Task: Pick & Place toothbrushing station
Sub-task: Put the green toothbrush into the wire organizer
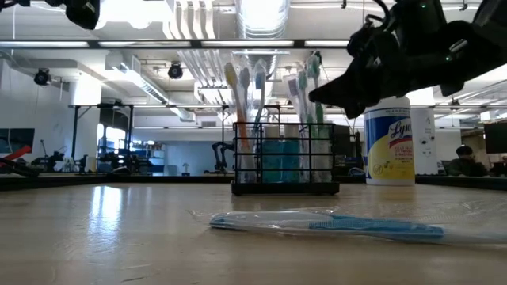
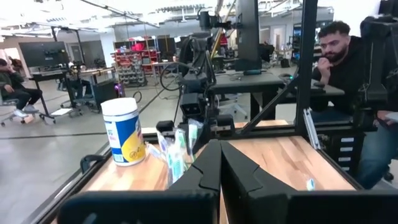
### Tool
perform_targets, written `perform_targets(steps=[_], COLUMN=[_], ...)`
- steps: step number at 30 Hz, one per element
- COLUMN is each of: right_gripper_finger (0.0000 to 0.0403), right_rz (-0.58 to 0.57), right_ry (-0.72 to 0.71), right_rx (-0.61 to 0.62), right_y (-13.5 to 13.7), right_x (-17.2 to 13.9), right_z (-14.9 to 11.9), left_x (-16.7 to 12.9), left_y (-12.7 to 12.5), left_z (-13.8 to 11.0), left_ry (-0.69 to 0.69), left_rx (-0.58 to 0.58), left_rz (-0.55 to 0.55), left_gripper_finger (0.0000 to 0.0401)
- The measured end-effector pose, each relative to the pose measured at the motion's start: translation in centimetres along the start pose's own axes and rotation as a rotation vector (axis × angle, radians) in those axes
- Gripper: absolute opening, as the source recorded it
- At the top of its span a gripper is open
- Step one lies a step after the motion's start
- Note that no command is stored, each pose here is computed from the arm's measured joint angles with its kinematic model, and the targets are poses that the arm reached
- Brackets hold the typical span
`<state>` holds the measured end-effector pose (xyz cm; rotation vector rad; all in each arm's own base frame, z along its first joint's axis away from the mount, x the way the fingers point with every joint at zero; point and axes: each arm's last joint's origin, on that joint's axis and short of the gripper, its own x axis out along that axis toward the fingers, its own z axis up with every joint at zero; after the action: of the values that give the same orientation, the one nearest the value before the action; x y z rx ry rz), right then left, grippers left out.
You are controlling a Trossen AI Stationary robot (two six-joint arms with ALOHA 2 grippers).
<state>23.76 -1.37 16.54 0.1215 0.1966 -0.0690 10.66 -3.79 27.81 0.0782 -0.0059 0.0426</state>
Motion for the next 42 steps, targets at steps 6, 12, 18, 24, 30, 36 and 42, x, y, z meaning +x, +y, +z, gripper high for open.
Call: perform_targets(steps=[6, 12, 18, 24, 30, 36, 42], right_gripper_finger=[0.0013, 0.0013, 0.0015, 0.0046, 0.0080, 0.0107, 0.0127], right_rz=[0.001, -0.008, -0.009, -0.023, -0.020, -0.018, -0.015], right_ry=[-0.031, -0.030, -0.039, -0.018, -0.011, -0.030, -0.057], right_rx=[0.034, 0.046, 0.028, 0.013, -0.011, -0.022, -0.020], right_y=[-0.2, -0.4, -0.5, -0.6, -0.5, -0.5, -0.4], right_x=[1.0, 1.1, 0.8, 0.3, 0.2, 0.2, 0.0], right_z=[-1.0, -2.1, -2.9, -3.3, -3.3, -3.0, -2.5], left_x=[0.0, -0.1, -0.1, -0.1, -0.1, -0.1, -0.1], left_y=[-0.1, -0.1, -0.1, -0.1, -0.1, -0.1, -0.1], left_z=[-0.8, -1.0, -1.1, -1.2, -1.2, -1.2, -1.2], left_ry=[0.015, 0.014, 0.016, 0.020, 0.020, 0.021, 0.021], left_rx=[0.003, -0.020, -0.020, -0.019, -0.018, -0.018, -0.018], left_rz=[-0.024, -0.025, -0.024, -0.024, -0.023, -0.023, -0.023], left_gripper_finger=[0.0003, 0.0003, 0.0003, 0.0003, 0.0003, 0.0003, 0.0003])
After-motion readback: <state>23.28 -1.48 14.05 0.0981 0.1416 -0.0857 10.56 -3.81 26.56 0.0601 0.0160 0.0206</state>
